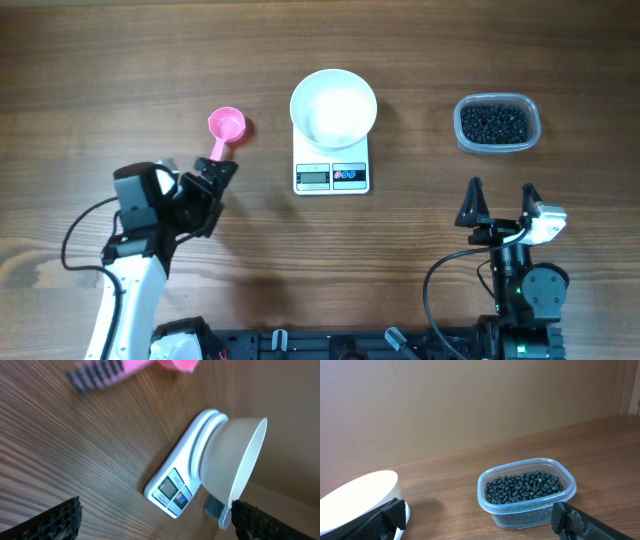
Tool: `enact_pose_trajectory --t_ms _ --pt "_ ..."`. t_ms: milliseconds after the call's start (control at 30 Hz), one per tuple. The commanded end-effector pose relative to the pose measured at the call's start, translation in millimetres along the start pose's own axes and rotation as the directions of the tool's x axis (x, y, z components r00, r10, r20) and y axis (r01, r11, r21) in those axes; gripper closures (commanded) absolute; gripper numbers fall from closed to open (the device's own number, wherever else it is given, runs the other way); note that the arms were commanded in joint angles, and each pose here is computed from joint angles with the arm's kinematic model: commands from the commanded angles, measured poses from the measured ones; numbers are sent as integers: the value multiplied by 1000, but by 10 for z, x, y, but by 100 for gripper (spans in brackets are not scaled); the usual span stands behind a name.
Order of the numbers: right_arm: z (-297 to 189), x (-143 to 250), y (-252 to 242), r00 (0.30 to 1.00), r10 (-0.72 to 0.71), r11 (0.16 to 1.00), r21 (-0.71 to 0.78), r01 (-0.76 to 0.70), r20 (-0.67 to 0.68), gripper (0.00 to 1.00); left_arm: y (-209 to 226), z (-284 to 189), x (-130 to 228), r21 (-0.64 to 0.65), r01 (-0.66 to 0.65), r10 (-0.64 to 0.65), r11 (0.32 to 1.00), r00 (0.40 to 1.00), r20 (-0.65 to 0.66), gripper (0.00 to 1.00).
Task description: Scoop item into bowl and weigh 150g on scale
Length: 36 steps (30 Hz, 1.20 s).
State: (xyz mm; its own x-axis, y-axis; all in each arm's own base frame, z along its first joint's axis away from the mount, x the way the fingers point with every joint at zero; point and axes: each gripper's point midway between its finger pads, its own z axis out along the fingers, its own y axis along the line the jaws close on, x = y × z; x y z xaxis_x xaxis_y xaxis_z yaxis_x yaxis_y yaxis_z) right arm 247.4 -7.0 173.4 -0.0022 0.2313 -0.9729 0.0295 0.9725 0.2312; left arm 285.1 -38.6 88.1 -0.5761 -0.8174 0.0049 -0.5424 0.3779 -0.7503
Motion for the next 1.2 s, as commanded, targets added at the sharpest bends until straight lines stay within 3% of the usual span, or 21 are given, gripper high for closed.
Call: enact_pose_trajectory --t_ms 0,167,333,433,800,1167 --pt "-5 -27 2 1000 3 1000 -2 -3 13 0 -39 -73 -90 37 -95 95 995 995 6 0" --pt "-5 -27 2 1000 3 1000 -2 -3 13 0 125 -59 -90 47 -79 79 996 997 4 1" --pt "-5 -27 2 1000 3 1000 -2 -3 13 0 129 -57 -51 231 -110 111 967 994 6 0" --pt "-5 -26 3 1000 3 1000 -2 -3 13 0 270 -71 -80 258 -79 72 963 997 34 0" --pt "-5 -27 2 1000 3 1000 -2 -3 13 0 409 -83 -264 220 -90 60 971 988 140 0" --pt "-5 -27 2 1000 3 1000 -2 -3 13 0 514 20 -278 202 -57 34 978 993 113 0"
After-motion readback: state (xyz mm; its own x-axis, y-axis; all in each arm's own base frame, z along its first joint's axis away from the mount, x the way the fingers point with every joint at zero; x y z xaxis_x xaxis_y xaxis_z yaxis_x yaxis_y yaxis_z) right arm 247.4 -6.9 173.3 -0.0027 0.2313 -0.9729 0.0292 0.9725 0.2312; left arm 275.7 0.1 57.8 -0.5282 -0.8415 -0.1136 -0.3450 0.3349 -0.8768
